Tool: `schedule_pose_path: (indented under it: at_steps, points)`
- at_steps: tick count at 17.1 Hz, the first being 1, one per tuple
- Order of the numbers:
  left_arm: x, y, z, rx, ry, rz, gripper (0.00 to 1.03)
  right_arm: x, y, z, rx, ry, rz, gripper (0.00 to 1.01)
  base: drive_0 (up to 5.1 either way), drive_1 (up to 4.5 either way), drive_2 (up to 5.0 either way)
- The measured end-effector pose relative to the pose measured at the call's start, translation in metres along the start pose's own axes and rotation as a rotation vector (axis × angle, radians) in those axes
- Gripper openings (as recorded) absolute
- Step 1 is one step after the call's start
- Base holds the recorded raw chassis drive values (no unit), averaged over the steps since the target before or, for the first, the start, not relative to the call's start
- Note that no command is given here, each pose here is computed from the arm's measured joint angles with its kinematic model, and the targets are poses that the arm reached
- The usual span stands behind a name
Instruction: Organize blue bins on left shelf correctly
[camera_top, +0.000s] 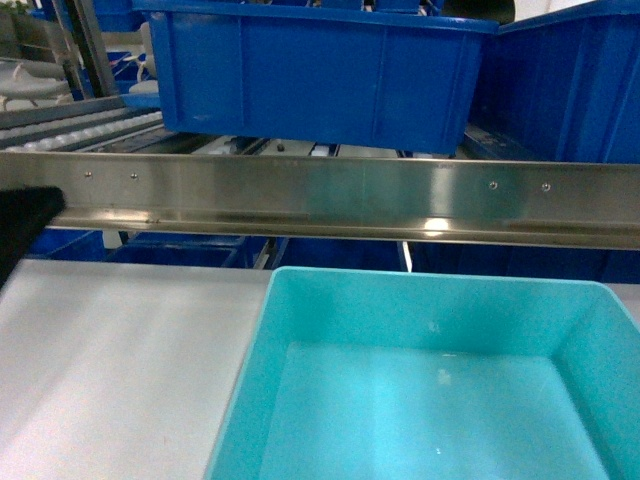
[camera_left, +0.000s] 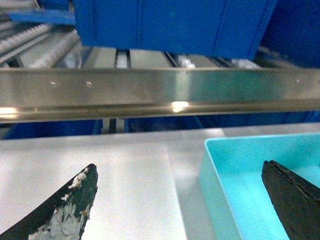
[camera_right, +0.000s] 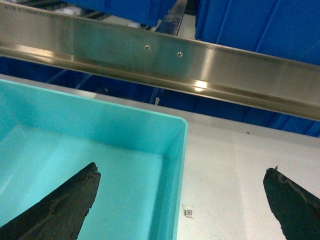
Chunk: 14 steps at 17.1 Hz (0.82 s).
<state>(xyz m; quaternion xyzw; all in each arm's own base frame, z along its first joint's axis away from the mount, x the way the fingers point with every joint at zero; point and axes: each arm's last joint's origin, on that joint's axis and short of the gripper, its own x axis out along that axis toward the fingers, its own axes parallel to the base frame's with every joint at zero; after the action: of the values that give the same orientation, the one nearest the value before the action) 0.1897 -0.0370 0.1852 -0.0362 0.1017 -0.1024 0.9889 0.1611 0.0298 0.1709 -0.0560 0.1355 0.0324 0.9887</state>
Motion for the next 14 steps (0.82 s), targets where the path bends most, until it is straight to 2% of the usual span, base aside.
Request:
schedule_pose_path:
  at_steps: [1, 5, 7, 9, 14]
  points:
    - [0.014, -0.007, -0.001, 0.006, 0.081, -0.028, 0.98, 0.007, 0.001, 0.002, -0.006, 0.037, -0.001, 0.98, 0.0, 0.0, 0.0]
    - [0.032, -0.019, 0.002, 0.006, 0.159, -0.083, 0.98, 0.02, 0.002, -0.001, -0.015, 0.118, -0.004, 0.98, 0.0, 0.0, 0.0]
    - [0.054, -0.036, 0.005, 0.024, 0.233, -0.135, 0.98, 0.037, -0.003, -0.008, 0.004, 0.206, -0.02, 0.98, 0.0, 0.0, 0.0]
    - [0.071, -0.048, -0.007, 0.051, 0.335, -0.138, 0.98, 0.051, -0.007, -0.016, 0.016, 0.261, -0.035, 0.98, 0.0, 0.0, 0.0]
    - [0.079, -0.054, -0.017, 0.064, 0.397, -0.141, 0.98, 0.057, -0.009, -0.022, 0.022, 0.296, -0.038, 0.98, 0.0, 0.0, 0.0]
